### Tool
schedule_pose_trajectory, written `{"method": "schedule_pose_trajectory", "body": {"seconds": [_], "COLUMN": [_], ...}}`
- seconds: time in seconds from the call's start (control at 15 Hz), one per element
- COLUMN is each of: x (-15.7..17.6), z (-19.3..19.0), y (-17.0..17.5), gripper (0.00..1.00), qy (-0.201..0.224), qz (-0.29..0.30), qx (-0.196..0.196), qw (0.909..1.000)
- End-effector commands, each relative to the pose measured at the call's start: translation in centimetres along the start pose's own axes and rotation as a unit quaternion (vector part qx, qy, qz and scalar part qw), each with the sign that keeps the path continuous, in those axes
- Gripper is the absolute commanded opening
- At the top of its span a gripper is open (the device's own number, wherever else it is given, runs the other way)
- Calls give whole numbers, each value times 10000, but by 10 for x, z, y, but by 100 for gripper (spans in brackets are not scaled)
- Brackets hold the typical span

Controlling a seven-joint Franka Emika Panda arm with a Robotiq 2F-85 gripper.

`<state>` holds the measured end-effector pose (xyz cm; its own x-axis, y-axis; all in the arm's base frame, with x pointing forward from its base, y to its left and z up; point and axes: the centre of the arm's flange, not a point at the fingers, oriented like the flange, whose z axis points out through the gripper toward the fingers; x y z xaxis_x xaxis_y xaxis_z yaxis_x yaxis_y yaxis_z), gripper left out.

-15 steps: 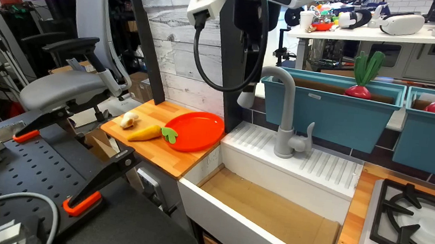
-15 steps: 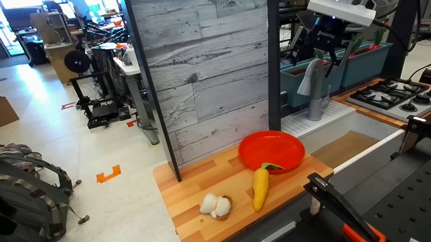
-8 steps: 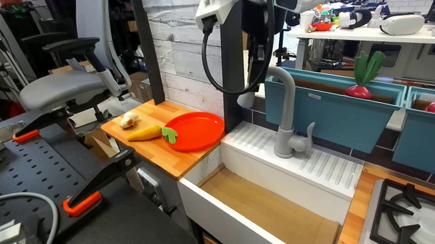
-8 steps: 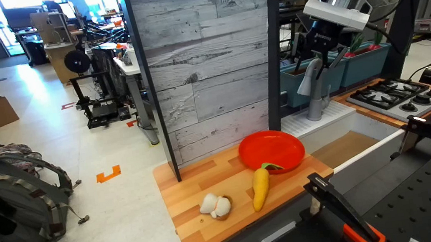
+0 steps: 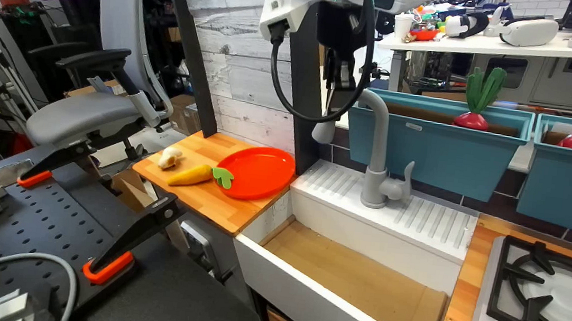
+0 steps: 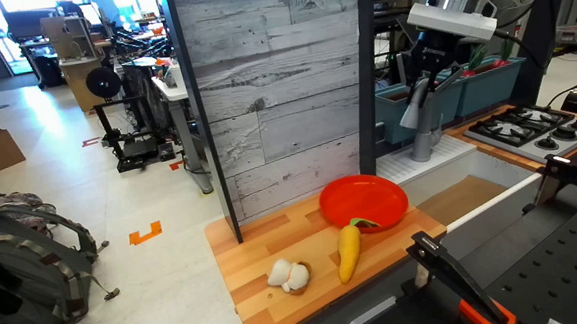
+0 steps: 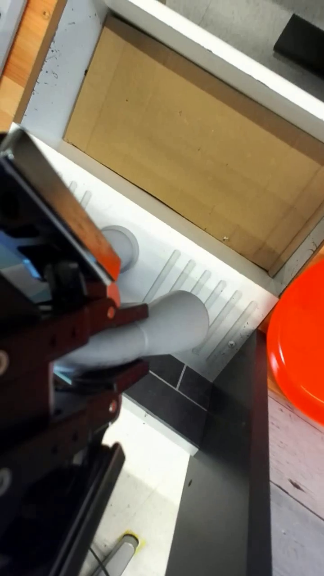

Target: Slide the spout to the right, then put the stuffed carrot on the plate then back on the counter

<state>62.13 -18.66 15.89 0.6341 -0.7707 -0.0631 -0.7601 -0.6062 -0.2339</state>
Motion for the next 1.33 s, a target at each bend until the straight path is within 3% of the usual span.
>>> {"method": "schedule_pose_trajectory", "body": {"seconds": [0.0, 0.73, 1.27], "x": [7, 48, 58], "z": [-3, -26, -41], "y": [22, 62, 65], "gripper": [6, 6, 6], "qy": [-92, -608, -484], "qz": [-163, -488, -356], "qx": [-433, -1333, -1800], "qw": [9989, 9880, 9818]}}
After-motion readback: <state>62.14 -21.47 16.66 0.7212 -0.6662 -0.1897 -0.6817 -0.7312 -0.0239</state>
